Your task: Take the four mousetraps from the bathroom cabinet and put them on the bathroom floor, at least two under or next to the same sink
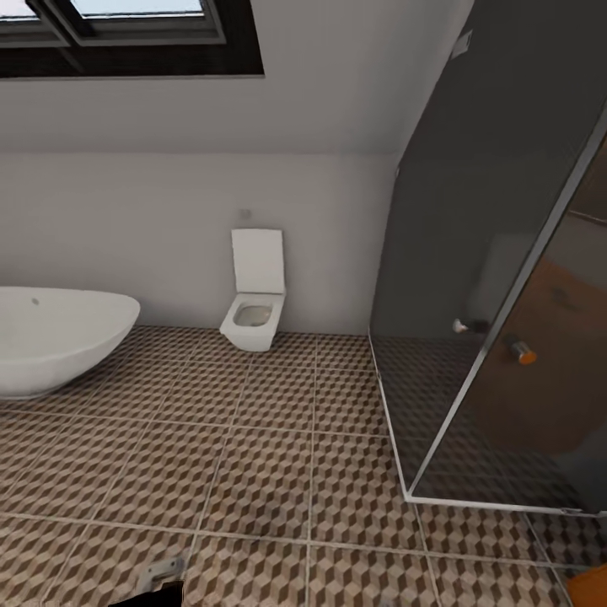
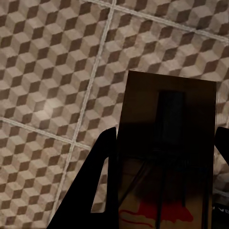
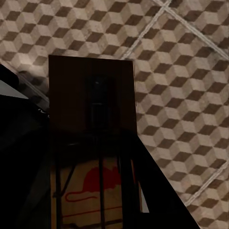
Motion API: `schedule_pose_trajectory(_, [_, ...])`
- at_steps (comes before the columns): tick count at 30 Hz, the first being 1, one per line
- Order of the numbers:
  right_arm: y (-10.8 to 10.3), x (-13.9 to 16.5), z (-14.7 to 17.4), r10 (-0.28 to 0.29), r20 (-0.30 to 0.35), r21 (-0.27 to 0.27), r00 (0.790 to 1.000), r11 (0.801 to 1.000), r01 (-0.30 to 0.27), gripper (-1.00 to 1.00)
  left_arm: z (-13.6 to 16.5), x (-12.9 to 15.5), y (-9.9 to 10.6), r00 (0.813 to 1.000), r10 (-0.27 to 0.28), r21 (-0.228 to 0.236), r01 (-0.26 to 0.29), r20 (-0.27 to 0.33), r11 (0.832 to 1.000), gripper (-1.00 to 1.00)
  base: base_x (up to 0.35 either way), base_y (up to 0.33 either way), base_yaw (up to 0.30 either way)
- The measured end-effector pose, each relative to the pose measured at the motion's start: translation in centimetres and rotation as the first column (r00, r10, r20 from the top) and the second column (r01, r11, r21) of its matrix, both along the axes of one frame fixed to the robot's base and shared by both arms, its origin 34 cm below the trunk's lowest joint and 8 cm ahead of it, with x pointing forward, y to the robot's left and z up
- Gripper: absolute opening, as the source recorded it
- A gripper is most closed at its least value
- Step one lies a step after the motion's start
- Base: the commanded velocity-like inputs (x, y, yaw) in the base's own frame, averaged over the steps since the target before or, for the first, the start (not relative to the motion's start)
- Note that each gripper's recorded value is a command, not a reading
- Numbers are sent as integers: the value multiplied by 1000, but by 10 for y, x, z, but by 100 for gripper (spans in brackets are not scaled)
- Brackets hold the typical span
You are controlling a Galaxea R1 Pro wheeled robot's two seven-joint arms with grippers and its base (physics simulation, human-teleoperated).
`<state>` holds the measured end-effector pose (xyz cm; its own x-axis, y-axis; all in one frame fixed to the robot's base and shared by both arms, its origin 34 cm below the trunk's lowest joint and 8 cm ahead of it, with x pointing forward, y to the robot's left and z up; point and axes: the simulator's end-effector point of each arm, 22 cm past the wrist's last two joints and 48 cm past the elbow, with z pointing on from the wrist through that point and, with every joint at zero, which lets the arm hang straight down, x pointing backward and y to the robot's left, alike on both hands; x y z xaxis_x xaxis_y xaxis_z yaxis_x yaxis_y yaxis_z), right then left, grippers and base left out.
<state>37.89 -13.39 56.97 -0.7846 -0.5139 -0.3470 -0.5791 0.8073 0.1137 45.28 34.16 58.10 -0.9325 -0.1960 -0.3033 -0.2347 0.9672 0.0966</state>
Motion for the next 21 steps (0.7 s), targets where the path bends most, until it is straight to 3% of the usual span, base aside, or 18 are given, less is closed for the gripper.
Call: schedule_pose_trajectory(21, [0, -8, -4, 1, -18, -1, 1000, 1000, -1, -100, -6, -9, 0, 1000, 0, -1, 0, -20, 1000, -100, 0, 0, 269])
